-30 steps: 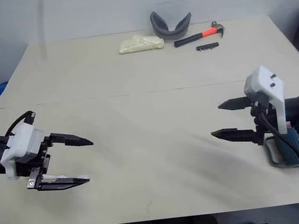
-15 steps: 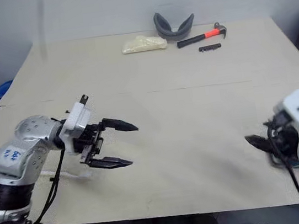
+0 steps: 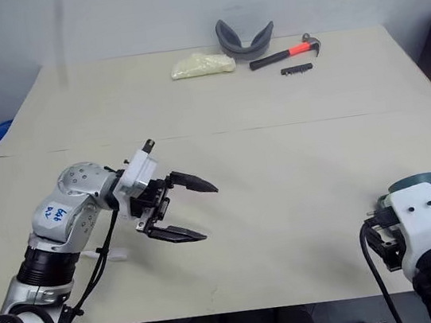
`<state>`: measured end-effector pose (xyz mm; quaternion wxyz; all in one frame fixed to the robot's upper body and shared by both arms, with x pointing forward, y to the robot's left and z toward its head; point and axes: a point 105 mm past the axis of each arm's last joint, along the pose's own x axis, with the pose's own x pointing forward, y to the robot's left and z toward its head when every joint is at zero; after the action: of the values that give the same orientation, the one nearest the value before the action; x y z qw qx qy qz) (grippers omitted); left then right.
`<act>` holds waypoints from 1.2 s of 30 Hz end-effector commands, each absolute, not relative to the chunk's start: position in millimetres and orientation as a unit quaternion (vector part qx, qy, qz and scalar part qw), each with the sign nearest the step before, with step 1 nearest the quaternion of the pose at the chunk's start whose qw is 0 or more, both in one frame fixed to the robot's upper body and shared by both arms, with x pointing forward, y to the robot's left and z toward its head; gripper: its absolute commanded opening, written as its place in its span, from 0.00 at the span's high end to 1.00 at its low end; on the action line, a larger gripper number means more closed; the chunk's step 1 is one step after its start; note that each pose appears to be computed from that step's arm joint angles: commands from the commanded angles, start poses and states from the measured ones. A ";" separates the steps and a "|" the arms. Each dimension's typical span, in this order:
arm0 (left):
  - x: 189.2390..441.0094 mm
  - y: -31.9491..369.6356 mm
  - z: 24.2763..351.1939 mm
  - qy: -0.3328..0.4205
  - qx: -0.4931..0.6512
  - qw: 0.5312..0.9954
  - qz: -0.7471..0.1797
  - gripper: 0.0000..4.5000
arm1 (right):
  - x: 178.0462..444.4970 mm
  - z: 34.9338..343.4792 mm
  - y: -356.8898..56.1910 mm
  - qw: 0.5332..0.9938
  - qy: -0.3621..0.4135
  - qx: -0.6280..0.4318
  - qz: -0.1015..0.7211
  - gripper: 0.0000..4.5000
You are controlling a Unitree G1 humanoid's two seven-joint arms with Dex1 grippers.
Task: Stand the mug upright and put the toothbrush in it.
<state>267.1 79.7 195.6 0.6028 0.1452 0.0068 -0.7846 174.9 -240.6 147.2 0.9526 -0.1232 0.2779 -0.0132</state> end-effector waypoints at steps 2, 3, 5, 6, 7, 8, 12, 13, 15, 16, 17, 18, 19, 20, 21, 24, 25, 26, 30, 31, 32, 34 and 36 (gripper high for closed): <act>266.5 87.9 210.6 -0.004 0.167 0.614 -0.771 0.00 | 186.7 149.1 -251.7 0.950 0.270 -0.149 -0.052 0.40; 266.0 89.3 210.8 -0.003 0.167 0.616 -0.770 0.00 | 187.9 148.1 -252.3 0.950 0.271 -0.146 -0.055 0.40; 264.5 91.2 210.6 0.002 0.168 0.621 -0.766 0.00 | 191.5 143.3 -255.7 0.947 0.278 -0.147 -0.060 0.40; 263.7 92.6 210.4 0.004 0.168 0.623 -0.764 0.00 | 193.1 141.2 -256.4 0.947 0.280 -0.147 -0.061 0.40; 262.9 93.6 210.4 0.006 0.168 0.625 -0.762 0.00 | 195.0 138.9 -258.1 0.946 0.283 -0.147 -0.063 0.40; 262.4 94.4 210.6 0.007 0.168 0.627 -0.761 0.00 | 197.1 137.2 -259.5 0.945 0.284 -0.146 -0.065 0.40; 261.7 94.9 212.7 0.009 0.170 0.634 -0.755 0.00 | 204.3 127.7 -266.8 0.942 0.295 -0.143 -0.069 0.40; 261.7 95.3 213.4 0.010 0.170 0.635 -0.753 0.00 | 206.3 125.4 -268.3 0.941 0.297 -0.145 -0.068 0.40; 260.9 95.5 214.7 0.010 0.171 0.638 -0.751 0.00 | 211.4 122.7 -273.2 0.940 0.299 -0.147 -0.070 0.40; 260.5 95.8 215.3 0.011 0.172 0.639 -0.750 0.00 | 214.1 122.0 -275.5 0.940 0.298 -0.147 -0.071 0.40; 259.9 95.8 215.8 0.012 0.172 0.639 -0.749 0.00 | 216.0 121.2 -277.1 0.940 0.299 -0.147 -0.071 0.40; 259.5 96.1 216.4 0.012 0.172 0.640 -0.749 0.00 | 217.8 120.4 -277.9 0.940 0.299 -0.149 -0.069 0.40; 259.3 96.5 216.9 0.013 0.172 0.641 -0.748 0.00 | 219.5 119.3 -278.3 0.940 0.300 -0.150 -0.067 0.40; 259.0 96.7 217.2 0.014 0.173 0.641 -0.747 0.00 | 220.9 118.0 -278.9 0.939 0.301 -0.151 -0.064 0.40; 258.8 96.7 217.5 0.014 0.173 0.642 -0.747 0.00 | 222.0 115.8 -279.9 0.939 0.304 -0.151 -0.062 0.40; 258.5 96.7 218.8 0.015 0.174 0.643 -0.745 0.00 | 224.3 108.7 -282.5 0.937 0.311 -0.148 -0.058 0.40; 258.6 96.8 219.3 0.015 0.174 0.644 -0.745 0.00 | 225.0 106.5 -282.5 0.937 0.313 -0.145 -0.056 0.40; 258.6 96.8 219.8 0.015 0.175 0.644 -0.745 0.00 | 225.6 104.8 -282.0 0.937 0.314 -0.141 -0.053 0.40; 259.8 97.1 220.8 0.014 0.176 0.646 -0.743 0.00 | 227.9 100.8 -280.2 0.940 0.314 -0.127 -0.045 0.58; 259.9 97.0 220.8 0.014 0.176 0.646 -0.743 0.00 | 228.2 100.3 -280.2 0.940 0.314 -0.126 -0.044 0.67; 260.1 97.1 220.8 0.013 0.177 0.646 -0.742 0.00 | 228.5 99.8 -279.9 0.940 0.313 -0.126 -0.043 0.74; 260.5 97.4 220.7 0.012 0.177 0.646 -0.742 0.00 | 228.8 99.1 -279.8 0.941 0.313 -0.125 -0.041 0.88; 261.7 97.9 220.8 0.011 0.177 0.647 -0.741 0.00 | 229.2 99.0 -280.3 0.941 0.312 -0.125 -0.041 0.99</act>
<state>263.9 96.0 209.7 0.6476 0.1630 0.0341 -0.7435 233.5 -286.3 108.6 0.9437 -0.1379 0.2949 -0.0590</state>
